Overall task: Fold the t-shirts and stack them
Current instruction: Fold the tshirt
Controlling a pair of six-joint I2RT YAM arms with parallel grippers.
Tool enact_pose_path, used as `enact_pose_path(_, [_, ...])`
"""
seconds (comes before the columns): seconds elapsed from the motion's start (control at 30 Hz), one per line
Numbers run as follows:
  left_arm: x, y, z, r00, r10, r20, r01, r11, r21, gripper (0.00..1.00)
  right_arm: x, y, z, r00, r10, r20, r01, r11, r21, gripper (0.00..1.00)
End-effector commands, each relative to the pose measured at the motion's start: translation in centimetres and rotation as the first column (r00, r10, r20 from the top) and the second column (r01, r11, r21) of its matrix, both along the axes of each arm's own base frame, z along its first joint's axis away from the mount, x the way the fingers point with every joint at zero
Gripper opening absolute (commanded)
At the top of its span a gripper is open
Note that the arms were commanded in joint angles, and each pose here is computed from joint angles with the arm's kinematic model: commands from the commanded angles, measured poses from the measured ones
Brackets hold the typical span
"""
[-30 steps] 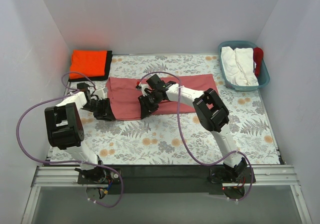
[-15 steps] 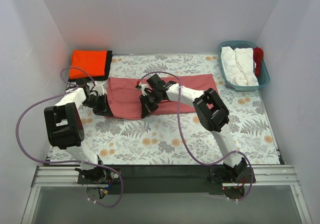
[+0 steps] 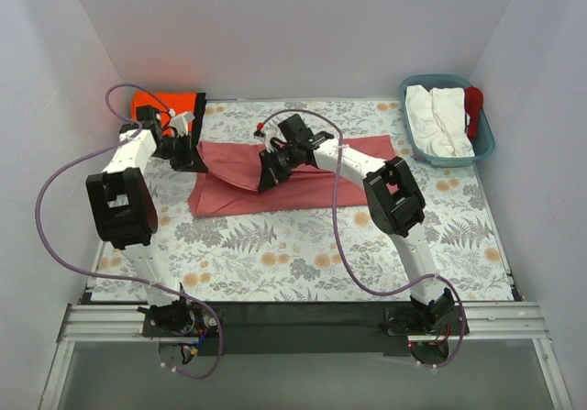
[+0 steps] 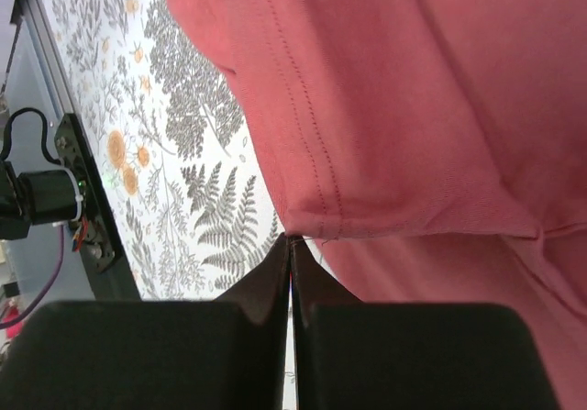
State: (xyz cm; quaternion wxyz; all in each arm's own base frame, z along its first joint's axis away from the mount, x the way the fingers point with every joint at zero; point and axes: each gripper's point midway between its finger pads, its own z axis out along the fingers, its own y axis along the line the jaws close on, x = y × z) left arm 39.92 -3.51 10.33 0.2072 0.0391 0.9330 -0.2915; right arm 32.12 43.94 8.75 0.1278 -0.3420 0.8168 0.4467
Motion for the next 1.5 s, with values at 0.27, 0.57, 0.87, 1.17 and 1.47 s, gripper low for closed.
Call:
enact_pose_path(0.27, [7.9, -0.7, 1.3, 0.995, 0.017, 0.096, -0.016, 1.000, -0.018, 0.00, 6.2, 0.3, 1.0, 0.990, -0.056, 0.127, 0.046, 0.996, 0.081, 0.01])
enact_pose_path(0.57, [11.6, -0.9, 1.1, 0.990, 0.041, 0.133, -0.042, 0.999, 0.004, 0.00, 8.6, -0.3, 0.4, 0.985, -0.101, 0.139, 0.088, 0.991, 0.098, 0.01])
enact_pose_path(0.87, [12.9, -1.2, 0.7, 0.989, 0.033, 0.145, -0.037, 0.999, 0.024, 0.00, 10.3, -0.7, 0.8, 0.977, -0.139, 0.163, 0.120, 0.986, 0.118, 0.01])
enact_pose_path(1.17, [13.5, -1.1, -0.2, 0.990, 0.033, 0.140, -0.039, 0.998, 0.041, 0.00, 10.4, -0.6, 0.0, 0.978, -0.141, 0.153, 0.125, 0.986, 0.112, 0.01])
enact_pose_path(1.47, [13.5, -1.3, -1.6, 0.993, 0.032, 0.110, -0.037, 0.999, 0.035, 0.00, 11.5, -1.2, -1.1, 0.974, -0.167, 0.156, 0.153, 0.983, 0.097, 0.01])
